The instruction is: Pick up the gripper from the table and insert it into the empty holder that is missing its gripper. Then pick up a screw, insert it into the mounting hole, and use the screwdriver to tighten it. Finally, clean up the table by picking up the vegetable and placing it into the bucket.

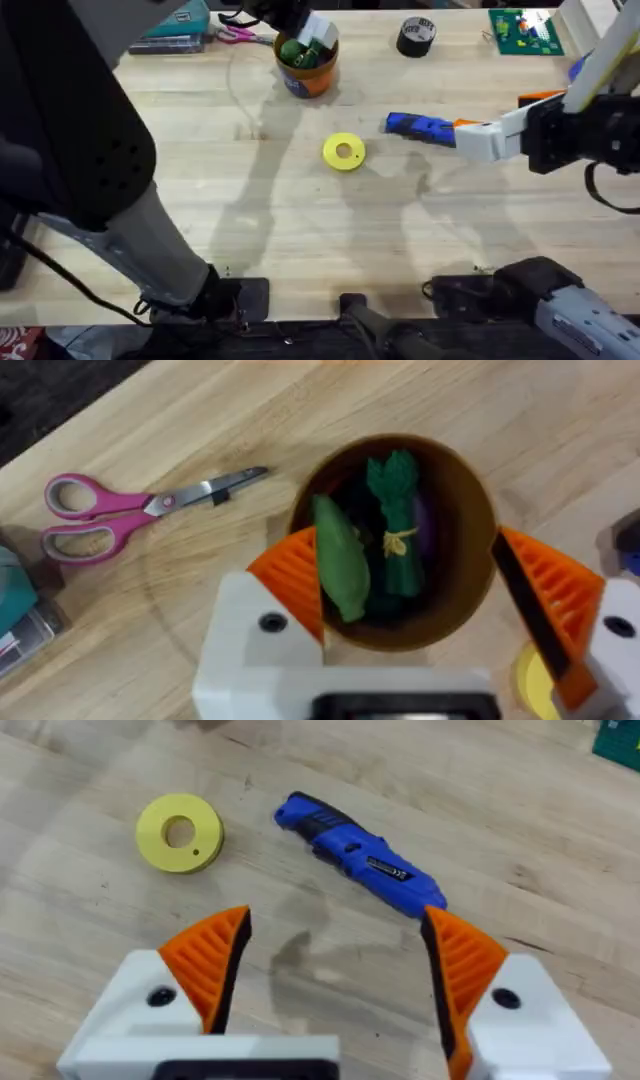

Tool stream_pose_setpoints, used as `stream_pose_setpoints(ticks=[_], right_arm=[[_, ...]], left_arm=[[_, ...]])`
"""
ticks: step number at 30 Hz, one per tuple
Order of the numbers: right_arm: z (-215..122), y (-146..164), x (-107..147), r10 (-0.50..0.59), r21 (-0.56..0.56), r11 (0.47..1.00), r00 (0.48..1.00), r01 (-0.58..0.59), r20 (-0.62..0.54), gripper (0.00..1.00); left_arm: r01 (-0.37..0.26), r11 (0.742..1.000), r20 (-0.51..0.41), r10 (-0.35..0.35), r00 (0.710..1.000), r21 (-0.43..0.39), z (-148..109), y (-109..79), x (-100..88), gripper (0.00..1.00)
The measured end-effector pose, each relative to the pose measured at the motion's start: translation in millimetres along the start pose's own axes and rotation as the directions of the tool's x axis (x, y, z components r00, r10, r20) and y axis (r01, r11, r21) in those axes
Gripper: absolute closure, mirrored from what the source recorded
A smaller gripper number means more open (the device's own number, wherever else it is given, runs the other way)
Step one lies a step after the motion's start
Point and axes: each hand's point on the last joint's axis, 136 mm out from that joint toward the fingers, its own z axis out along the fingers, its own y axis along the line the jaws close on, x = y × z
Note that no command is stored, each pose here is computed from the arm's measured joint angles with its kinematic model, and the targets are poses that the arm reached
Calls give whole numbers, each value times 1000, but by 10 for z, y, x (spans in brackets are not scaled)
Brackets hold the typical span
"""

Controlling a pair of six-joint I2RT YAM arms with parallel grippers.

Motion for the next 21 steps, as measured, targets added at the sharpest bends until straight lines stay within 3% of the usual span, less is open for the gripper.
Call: stream_pose_setpoints(ticks=[8,14,21], right_arm=[[0,0,0,0,0,1000,1000,0,0,6],[0,0,-1,0,0,1000,1000,0,0,5],[0,0,0,0,0,1000,1000,0,0,5]], left_arm=[[19,1000,-64,-18,998,16,-148,-74,149,16],[38,999,-123,-34,992,29,-765,-247,315,15],[125,992,-253,-114,961,30,-1478,-412,773,16]])
